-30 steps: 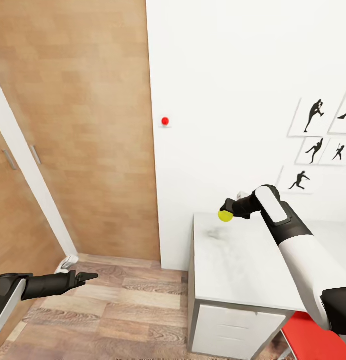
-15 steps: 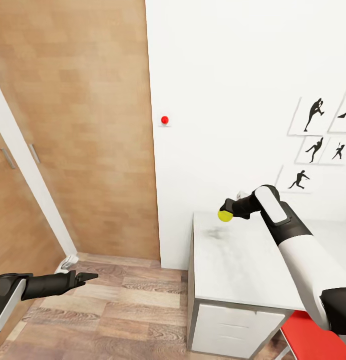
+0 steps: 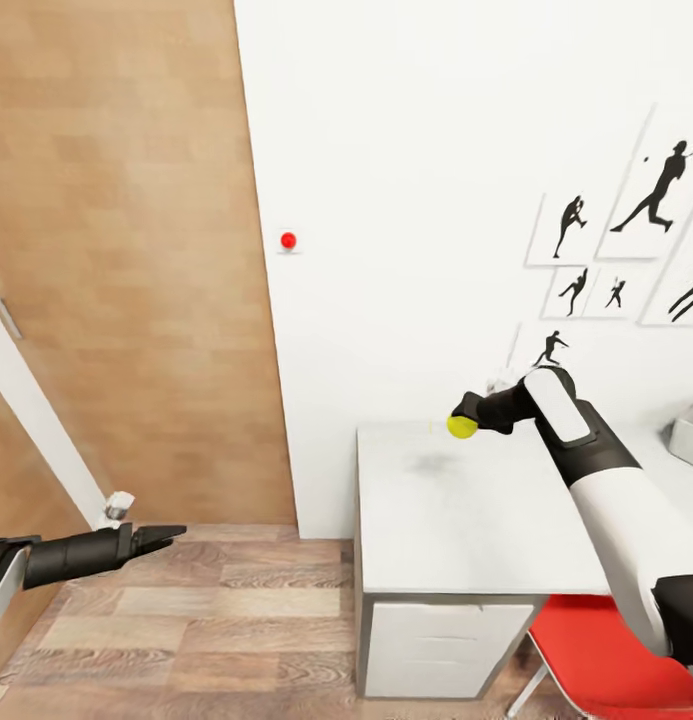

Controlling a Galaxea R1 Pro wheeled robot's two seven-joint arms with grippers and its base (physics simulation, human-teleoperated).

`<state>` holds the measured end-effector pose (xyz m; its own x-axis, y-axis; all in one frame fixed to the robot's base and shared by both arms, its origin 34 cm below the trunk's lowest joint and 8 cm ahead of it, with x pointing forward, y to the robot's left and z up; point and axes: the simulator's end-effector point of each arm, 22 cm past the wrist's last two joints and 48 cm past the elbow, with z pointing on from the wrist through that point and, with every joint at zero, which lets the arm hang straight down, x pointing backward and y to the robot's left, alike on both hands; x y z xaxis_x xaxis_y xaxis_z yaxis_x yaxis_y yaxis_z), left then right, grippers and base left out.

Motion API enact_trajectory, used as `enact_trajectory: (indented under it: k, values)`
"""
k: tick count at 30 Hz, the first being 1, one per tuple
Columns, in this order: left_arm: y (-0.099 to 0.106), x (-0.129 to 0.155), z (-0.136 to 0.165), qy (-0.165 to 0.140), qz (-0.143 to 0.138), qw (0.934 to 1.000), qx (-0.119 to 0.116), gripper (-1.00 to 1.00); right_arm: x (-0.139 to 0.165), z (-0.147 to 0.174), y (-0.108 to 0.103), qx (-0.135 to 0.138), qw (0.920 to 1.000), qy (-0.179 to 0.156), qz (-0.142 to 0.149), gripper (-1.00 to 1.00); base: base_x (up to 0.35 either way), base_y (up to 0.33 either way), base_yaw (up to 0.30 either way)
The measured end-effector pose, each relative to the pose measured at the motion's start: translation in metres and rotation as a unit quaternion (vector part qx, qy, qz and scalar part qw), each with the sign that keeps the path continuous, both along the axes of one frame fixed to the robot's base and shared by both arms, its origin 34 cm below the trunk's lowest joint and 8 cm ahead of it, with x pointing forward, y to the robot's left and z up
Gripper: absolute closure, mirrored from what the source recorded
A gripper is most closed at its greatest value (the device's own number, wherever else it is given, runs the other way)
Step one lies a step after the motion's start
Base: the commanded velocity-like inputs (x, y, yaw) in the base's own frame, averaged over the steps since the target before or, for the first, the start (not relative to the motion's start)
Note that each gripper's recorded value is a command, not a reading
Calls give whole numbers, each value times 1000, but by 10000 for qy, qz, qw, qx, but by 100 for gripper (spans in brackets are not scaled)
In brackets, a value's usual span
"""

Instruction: Put all the toys in the child's room - the three board games (two on the bed and one on the table), the two jigsaw puzzles on the table, and the tennis ball on the table - inside the toy box on the table in the child's room.

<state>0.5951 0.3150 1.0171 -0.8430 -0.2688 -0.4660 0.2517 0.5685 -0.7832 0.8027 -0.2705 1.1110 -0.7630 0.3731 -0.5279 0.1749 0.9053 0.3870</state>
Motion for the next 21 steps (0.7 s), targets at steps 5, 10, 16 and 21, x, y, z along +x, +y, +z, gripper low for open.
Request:
enact_trajectory:
  k: [5,10,16,21]
  values:
    - [-13,4,37,-515,-245,9984,-17,-100,2,8,-26,-88,9998,-55,-165,100,0,0,-280]
    - [-33,-3,78,-1006,-644,9924,-301,-100,9,30,-35,-134,9994,-225,-221,100,0,0,-280]
    - [-50,-10,108,-1294,-915,9866,-386,-100,16,55,-41,-187,9987,-417,-247,100,0,0,-278]
    - [-58,-11,114,-1346,-977,9850,-448,-100,22,77,-42,-218,9977,-593,-243,100,0,0,-273]
